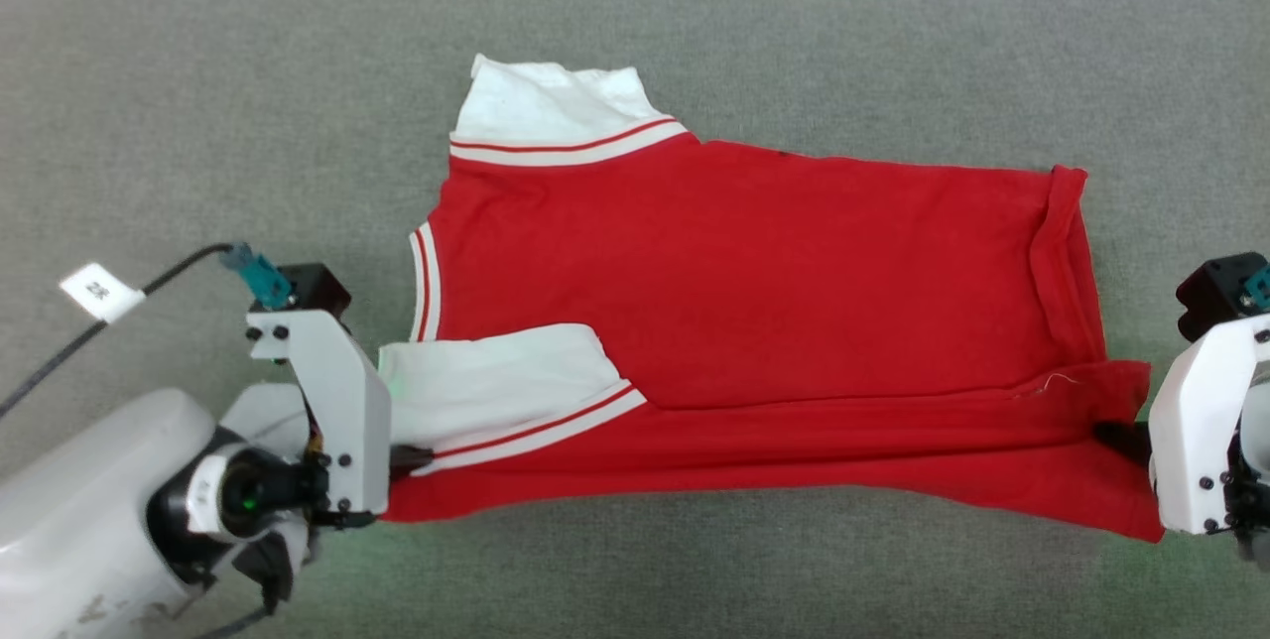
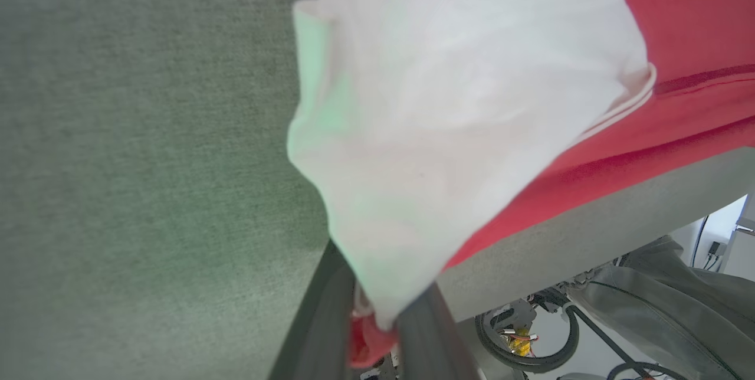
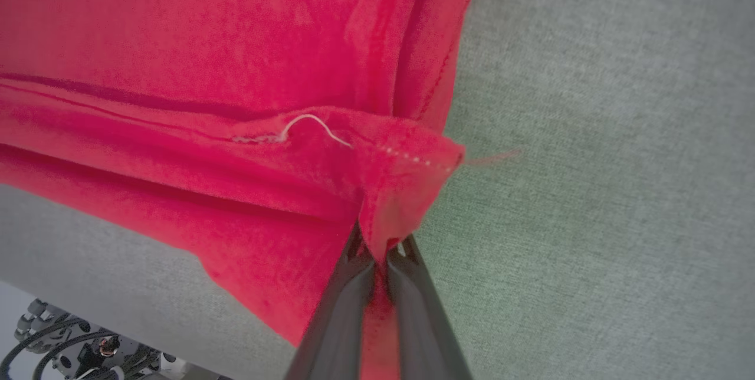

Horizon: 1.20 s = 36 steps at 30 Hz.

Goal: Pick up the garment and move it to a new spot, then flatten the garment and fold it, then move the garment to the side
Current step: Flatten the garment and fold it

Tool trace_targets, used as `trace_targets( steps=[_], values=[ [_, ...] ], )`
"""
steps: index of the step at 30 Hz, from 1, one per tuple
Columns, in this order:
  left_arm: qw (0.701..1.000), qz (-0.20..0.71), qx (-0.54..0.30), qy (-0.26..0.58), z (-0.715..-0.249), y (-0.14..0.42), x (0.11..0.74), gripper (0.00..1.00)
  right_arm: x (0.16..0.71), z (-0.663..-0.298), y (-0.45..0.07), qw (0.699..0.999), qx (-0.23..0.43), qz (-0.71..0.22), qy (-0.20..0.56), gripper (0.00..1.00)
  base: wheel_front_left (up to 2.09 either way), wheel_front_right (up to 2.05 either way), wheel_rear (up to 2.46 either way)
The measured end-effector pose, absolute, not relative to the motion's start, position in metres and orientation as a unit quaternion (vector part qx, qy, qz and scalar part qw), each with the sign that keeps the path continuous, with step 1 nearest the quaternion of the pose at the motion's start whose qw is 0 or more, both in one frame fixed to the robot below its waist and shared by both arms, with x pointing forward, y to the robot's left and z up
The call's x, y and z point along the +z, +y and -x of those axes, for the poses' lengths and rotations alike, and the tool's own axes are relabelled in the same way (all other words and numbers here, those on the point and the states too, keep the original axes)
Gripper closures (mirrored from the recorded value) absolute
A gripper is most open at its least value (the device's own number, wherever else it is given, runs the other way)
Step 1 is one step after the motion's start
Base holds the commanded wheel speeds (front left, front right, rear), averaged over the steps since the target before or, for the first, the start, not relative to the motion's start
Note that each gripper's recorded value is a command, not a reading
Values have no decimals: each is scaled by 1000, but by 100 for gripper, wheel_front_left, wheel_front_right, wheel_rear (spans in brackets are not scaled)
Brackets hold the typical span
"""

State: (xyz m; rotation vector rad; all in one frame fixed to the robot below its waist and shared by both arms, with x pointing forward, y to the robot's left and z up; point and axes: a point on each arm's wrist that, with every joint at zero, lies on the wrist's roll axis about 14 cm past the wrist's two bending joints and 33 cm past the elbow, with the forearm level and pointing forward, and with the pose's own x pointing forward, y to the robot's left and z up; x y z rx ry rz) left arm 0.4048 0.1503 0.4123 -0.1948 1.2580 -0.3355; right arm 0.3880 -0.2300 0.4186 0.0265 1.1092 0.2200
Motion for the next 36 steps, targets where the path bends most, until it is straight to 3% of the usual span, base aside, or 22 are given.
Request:
trace_targets(
  steps=[17,18,20,21,36],
  values=[
    [754,120,-157,627,-405,135,369,100,379,-384,-225,825,91,-34,556,100,0,0,0],
    [756,117,-158,625,-406,135,370,91,379,-384,-225,826,90,-34,556,100,0,0,0],
    [762,109,-163,617,-409,136,374,40,380,-385,-225,827,90,-33,554,100,0,0,0],
    [767,105,-162,612,-411,137,376,0,380,-385,-225,828,89,-33,552,100,0,0,0],
    [853,46,-161,494,-450,159,444,0,387,-386,-221,840,93,-30,533,100,0,0,0]
  ],
)
